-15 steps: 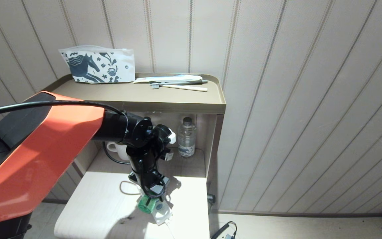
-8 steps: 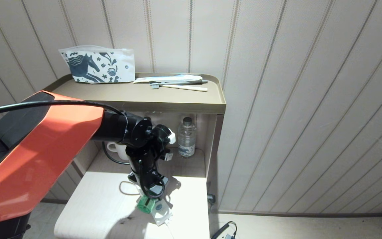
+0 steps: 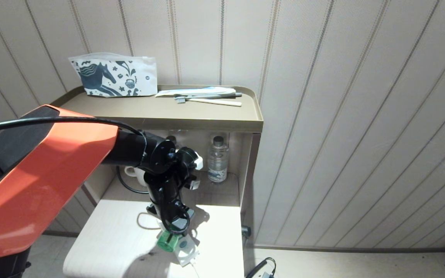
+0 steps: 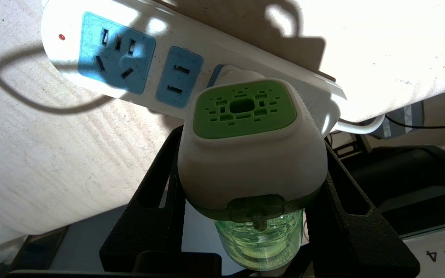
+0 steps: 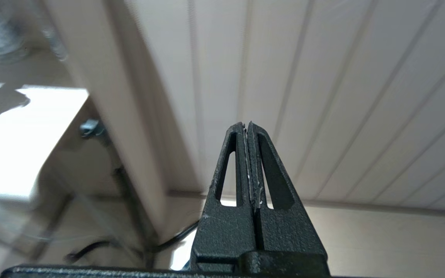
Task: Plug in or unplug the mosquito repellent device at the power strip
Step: Hold the socket with your right hand and unplug it with your left hand
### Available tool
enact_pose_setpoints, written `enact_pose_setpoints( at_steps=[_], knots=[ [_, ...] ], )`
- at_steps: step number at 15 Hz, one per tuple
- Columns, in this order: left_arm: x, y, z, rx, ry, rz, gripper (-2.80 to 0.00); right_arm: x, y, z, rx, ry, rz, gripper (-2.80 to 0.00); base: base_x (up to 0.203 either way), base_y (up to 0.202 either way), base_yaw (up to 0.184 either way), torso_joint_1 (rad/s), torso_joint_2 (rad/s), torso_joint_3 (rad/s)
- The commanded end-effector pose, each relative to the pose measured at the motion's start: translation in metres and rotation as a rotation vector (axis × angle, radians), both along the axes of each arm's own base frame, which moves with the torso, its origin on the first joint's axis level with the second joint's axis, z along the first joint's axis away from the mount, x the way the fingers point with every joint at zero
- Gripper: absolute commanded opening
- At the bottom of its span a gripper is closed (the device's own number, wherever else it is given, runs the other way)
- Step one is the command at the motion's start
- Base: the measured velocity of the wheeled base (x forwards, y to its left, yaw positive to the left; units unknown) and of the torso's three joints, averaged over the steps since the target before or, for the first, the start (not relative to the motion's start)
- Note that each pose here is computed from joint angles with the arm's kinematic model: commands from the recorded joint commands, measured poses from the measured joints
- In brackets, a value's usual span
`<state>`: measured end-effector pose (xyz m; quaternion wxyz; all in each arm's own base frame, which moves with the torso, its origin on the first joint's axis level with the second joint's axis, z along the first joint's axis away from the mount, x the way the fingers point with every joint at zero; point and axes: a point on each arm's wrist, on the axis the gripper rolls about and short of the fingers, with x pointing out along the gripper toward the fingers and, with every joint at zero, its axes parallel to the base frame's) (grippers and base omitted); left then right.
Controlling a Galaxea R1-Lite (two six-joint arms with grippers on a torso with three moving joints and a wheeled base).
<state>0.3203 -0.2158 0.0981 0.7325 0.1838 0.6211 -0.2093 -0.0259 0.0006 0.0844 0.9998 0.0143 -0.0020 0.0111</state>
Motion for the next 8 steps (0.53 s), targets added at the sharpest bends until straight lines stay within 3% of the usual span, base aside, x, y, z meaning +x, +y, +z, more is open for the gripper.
enact_pose_setpoints(
  at_steps=[1, 2, 4, 8],
  knots=[
    [-0.006, 0.004, 0.004, 0.003, 0.005, 0.000, -2.80, -0.012, 0.001, 0.030, 0.042, -0.084, 0.048, -2.80, 0.000, 0.000, 0.000, 0.000, 0.00, 0.000],
    [-0.007, 0.004, 0.005, 0.001, 0.002, 0.000, -2.80, -0.026, 0.002, 0.054, 0.083, -0.113, 0.112, -2.80, 0.000, 0.000, 0.000, 0.000, 0.00, 0.000],
    [-0.008, 0.005, 0.006, 0.000, 0.000, 0.001, -2.80, -0.030, 0.005, 0.087, 0.146, -0.050, 0.229, -2.80, 0.000, 0.000, 0.000, 0.000, 0.00, 0.000],
    [-0.008, 0.006, 0.008, -0.007, -0.001, 0.016, -2.80, 0.048, 0.009, 0.105, 0.267, 0.397, 0.387, -2.80, 0.000, 0.000, 0.000, 0.000, 0.00, 0.000]
  ],
)
